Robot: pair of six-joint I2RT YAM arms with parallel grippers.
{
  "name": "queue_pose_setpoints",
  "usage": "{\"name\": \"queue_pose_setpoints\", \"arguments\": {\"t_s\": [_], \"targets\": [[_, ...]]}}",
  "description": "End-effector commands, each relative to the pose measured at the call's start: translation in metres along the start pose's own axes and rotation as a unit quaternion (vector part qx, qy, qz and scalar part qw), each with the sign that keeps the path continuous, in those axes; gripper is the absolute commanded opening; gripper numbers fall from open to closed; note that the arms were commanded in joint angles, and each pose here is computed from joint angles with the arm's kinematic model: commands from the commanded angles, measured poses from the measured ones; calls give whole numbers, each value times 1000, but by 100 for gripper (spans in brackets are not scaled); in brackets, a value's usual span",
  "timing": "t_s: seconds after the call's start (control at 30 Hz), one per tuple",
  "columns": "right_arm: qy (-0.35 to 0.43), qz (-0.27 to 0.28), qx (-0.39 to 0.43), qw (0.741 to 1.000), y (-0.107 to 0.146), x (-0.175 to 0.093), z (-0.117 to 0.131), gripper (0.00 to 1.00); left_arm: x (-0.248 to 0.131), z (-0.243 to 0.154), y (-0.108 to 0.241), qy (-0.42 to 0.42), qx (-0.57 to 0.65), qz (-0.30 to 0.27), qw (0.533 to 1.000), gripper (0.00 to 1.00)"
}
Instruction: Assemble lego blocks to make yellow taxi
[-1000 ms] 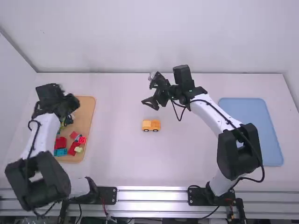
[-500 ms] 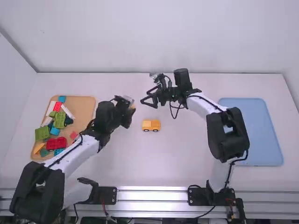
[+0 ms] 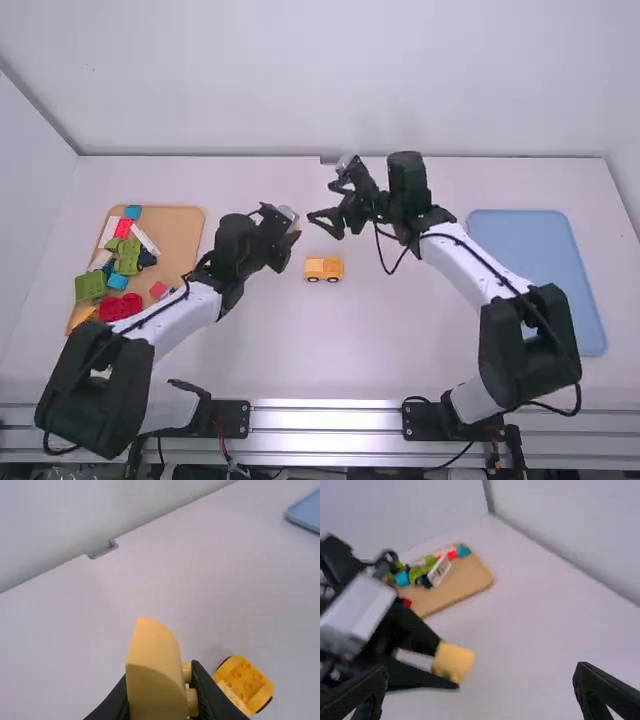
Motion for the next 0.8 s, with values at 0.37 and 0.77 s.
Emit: {"name": "queue_pose_setpoints", "arguments": {"t_s": [0.37,0.77], "targets": [[-5,8,112,994,50,-7,-3,96,16,-22,-13,91,43,-47,994,2],[-60,4,122,991,57,9,7,71,23,-39,-12,59,59,-42,996,2]]}}
Point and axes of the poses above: each hand's point on the last joint's axis, 136 mm out from that joint toward the fingers, its own x axis out along the fingers, its own z axis along the line the jaws close on, y = z × x, the point moved 8 cm from there along -x, back along the fingers, and after that the axes turned 11 degrees about -x, right-handed, at the moved point
